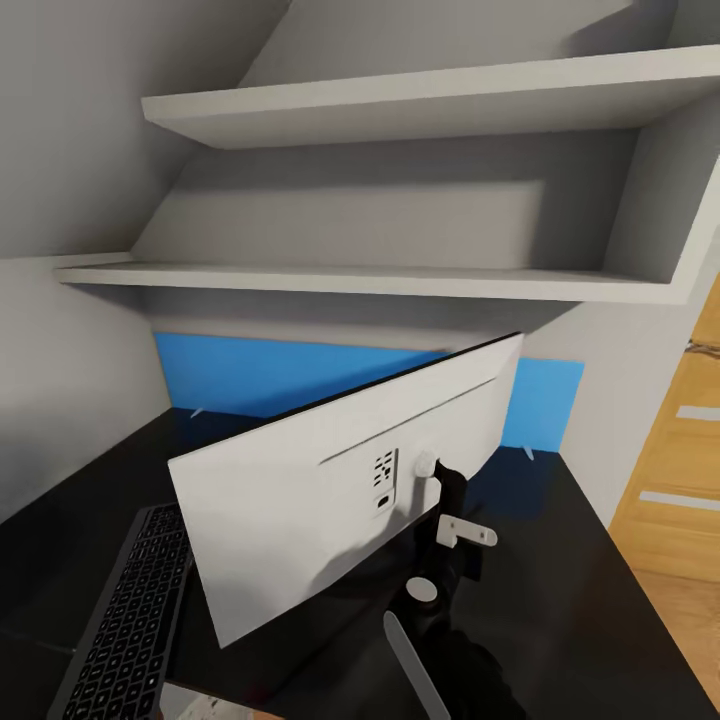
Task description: In the bedroom, organize the workspace by keeping the computer under the desk, ensuring the monitor is on the desk, placing the keyboard on the desk next to the monitor, placing the mouse on the desk next to the keyboard, moving the folder from the swivel chair onto the desk next to the mouse, stacking the notebook on top of the folder with the pen on top of the notebook, and positioning the swivel chair next to the desk.
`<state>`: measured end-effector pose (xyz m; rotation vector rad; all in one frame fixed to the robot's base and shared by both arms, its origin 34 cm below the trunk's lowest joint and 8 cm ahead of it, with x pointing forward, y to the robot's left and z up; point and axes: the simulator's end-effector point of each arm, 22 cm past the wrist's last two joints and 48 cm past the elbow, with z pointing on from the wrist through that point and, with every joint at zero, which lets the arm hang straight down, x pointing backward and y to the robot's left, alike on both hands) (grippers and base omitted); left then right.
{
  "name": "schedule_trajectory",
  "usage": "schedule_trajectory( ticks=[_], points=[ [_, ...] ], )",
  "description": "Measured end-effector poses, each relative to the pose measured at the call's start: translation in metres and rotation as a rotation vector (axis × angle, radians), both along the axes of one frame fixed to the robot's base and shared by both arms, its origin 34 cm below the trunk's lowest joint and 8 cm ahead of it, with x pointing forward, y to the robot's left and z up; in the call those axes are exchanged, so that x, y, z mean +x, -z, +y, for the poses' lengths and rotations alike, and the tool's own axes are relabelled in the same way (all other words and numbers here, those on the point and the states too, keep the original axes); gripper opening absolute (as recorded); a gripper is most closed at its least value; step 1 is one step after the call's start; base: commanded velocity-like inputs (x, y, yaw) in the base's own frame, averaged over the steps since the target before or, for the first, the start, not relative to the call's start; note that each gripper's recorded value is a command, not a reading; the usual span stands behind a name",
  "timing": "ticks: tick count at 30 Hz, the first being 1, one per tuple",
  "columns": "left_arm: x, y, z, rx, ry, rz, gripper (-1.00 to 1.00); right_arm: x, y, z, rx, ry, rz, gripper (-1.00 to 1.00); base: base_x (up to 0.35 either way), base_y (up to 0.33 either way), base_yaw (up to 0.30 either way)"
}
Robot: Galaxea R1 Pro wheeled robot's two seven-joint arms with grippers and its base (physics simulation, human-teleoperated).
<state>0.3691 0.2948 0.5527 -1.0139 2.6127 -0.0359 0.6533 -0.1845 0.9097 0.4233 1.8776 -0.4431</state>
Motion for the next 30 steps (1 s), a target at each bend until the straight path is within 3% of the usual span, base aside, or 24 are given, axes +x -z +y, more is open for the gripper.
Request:
schedule_trajectory(
  ticks=[30],
  points=[
    [-0.0029,-0.0045,0.0014,0.0,-0.001,0.006,1.0,0.0007,-0.0069,0.0,0.001,0.0,0.0,-1.0,-0.002,-0.002,0.0]
  ],
)
